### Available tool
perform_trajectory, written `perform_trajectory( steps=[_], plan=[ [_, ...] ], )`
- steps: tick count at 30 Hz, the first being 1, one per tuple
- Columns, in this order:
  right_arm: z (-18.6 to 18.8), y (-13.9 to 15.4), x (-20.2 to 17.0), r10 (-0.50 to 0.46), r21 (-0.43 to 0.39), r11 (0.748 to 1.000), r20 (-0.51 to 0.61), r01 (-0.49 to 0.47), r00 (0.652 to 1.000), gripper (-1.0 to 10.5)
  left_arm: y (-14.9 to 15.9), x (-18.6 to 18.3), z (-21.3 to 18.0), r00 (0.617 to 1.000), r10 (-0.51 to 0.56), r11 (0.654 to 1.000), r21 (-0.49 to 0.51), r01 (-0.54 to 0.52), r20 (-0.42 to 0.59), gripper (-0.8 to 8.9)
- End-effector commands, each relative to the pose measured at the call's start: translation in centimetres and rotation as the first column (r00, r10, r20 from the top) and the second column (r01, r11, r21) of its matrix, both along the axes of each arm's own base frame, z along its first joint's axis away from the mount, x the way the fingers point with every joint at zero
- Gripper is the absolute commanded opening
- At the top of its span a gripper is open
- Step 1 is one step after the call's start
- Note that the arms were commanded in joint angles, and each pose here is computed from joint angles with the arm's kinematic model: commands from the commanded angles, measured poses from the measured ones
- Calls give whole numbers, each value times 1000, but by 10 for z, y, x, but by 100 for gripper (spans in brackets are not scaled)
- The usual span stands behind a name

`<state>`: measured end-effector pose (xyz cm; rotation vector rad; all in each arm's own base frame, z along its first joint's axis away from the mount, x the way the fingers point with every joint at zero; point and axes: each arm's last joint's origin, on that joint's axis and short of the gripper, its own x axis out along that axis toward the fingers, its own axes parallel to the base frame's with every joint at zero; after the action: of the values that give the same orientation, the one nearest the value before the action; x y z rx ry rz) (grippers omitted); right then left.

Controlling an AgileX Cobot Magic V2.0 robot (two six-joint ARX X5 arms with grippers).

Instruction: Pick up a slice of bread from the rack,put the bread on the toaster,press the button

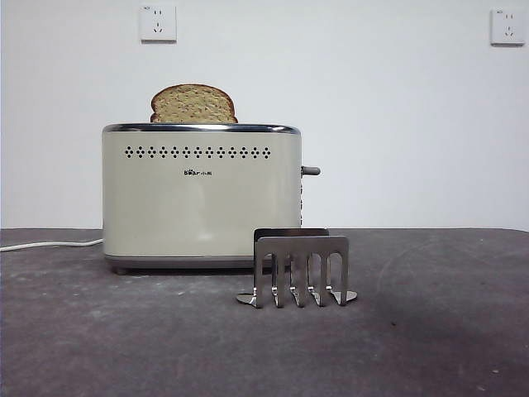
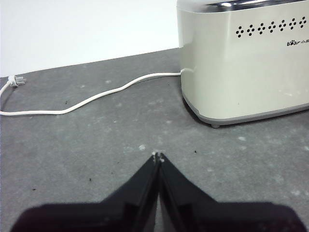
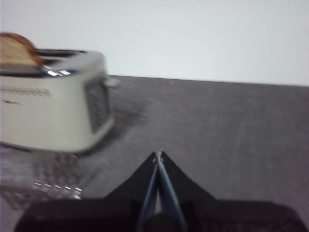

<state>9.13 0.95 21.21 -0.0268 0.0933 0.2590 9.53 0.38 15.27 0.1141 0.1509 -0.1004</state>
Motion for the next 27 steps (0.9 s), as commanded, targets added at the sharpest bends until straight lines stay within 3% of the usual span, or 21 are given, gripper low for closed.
perform_trajectory(
  steps=[1,10,27],
  plan=[
    [-22,-2,1,-57,41,997,-26,58,998,1,0,1,-5,1000,5,1000,-7,-5,-11,-3],
    [-63,-2,4,-84,79,993,-100,92,991,1,0,1,-5,1000,5,1000,-7,-5,-11,-3],
    [-63,-2,4,-86,89,991,-102,95,991,1,0,1,-5,1000,4,1000,-7,-5,-11,-3]
  ],
)
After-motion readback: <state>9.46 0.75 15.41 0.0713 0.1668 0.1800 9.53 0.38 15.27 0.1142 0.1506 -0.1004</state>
